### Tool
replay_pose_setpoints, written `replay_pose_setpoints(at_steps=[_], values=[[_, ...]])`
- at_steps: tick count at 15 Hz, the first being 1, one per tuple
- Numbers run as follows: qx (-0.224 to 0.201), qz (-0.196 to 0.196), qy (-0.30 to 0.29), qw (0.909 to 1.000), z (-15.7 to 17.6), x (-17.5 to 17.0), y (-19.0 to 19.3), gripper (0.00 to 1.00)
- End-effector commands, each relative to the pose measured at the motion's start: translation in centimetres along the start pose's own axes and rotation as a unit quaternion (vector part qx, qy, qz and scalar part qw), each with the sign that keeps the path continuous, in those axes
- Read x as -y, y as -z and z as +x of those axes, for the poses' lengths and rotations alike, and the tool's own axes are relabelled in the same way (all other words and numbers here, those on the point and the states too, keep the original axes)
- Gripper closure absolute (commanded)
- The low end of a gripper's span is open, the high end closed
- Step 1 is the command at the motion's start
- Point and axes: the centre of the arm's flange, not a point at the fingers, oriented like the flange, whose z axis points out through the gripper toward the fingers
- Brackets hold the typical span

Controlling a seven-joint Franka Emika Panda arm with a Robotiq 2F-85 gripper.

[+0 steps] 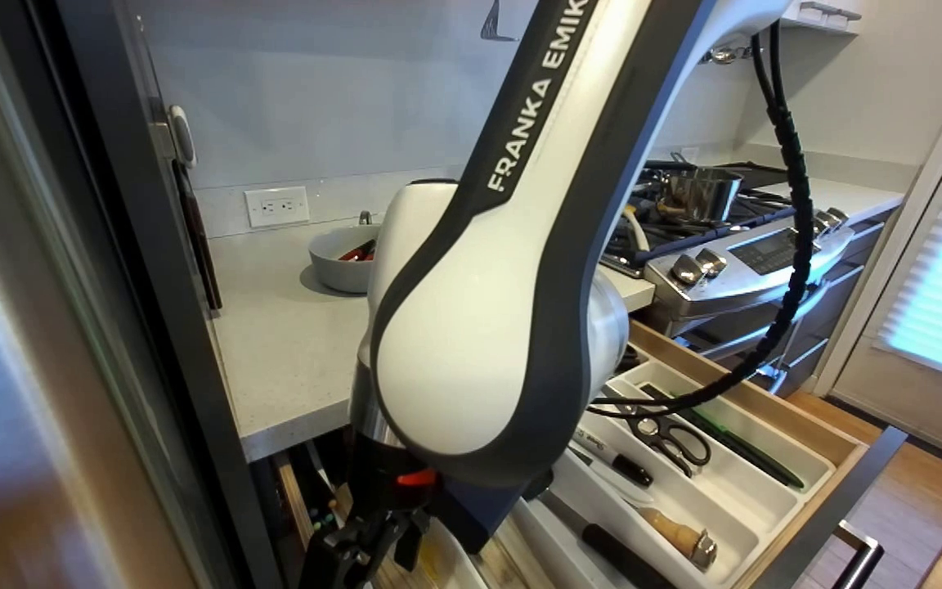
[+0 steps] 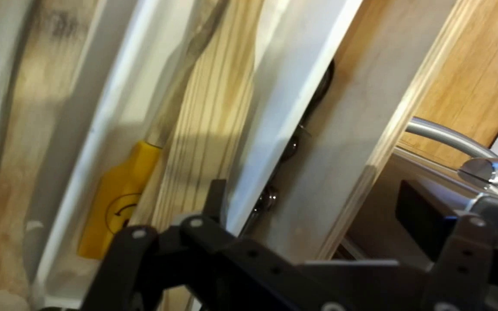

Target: Remove a wooden spatula from the far left compartment of the drawer and place it on top of the counter top

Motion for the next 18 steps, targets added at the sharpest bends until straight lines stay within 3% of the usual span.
replay_pose_setpoints(at_steps=[1,9,12,13,18], values=[[0.008,0.008,-0.004,0.9999,0.1,0.0,-0.5,0.0],[0.043,0.014,-0.065,0.9968,-1.9,-1.6,-1.4,0.0],[0.04,0.007,-0.073,0.9965,-2.3,-3.2,-2.0,0.0],[0.035,0.008,-0.063,0.9973,-1.6,-2.0,-1.5,0.0],[0.038,0.005,-0.071,0.9967,-1.8,-2.9,-1.7,0.0]])
